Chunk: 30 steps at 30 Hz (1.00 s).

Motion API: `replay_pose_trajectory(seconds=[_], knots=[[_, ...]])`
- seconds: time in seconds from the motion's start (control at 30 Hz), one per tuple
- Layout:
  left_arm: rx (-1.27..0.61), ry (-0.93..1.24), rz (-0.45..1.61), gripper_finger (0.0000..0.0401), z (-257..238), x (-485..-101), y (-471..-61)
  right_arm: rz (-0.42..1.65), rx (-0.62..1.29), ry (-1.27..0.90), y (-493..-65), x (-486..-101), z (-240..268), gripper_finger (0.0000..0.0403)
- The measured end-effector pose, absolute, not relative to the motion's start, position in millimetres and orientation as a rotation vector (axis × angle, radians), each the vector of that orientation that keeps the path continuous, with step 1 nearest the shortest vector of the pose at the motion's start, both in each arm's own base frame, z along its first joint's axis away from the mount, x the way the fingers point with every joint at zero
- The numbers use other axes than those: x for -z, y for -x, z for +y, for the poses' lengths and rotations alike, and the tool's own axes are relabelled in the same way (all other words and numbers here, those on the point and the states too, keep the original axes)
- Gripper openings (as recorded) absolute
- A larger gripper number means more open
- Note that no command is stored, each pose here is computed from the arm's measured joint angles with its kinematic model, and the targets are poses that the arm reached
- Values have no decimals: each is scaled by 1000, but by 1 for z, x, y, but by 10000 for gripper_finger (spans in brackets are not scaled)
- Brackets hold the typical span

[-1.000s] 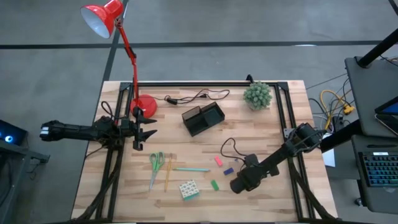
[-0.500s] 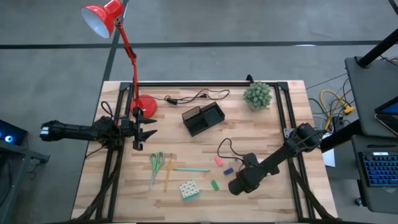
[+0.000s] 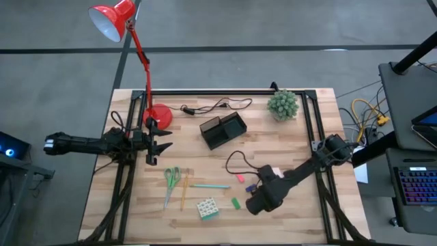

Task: Pick and place office supplies into organizer
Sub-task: Put the pink sticky note into the desk organizer

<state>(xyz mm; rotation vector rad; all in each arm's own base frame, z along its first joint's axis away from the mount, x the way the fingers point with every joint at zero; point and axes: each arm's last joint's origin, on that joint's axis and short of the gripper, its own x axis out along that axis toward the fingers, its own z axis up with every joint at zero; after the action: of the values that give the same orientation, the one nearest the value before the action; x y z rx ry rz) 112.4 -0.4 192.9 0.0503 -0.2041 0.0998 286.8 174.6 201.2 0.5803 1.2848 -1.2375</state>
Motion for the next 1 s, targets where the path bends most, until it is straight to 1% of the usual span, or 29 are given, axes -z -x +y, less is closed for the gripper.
replay_pose_trajectory(seconds=[0.27,0.5,0.83,1.0], knots=[[-100,-50,-203,187,0,-193,-112,1246,1176,-543,-304,-213,159,8],[-100,-51,-199,187,0,-192,-113,1189,1114,-467,-326,-229,133,8],[-99,-52,-181,187,0,-191,-113,1159,1064,-360,-358,-255,69,8],[-99,-52,-178,187,0,-190,-113,1124,1056,-326,-371,-258,31,8]])
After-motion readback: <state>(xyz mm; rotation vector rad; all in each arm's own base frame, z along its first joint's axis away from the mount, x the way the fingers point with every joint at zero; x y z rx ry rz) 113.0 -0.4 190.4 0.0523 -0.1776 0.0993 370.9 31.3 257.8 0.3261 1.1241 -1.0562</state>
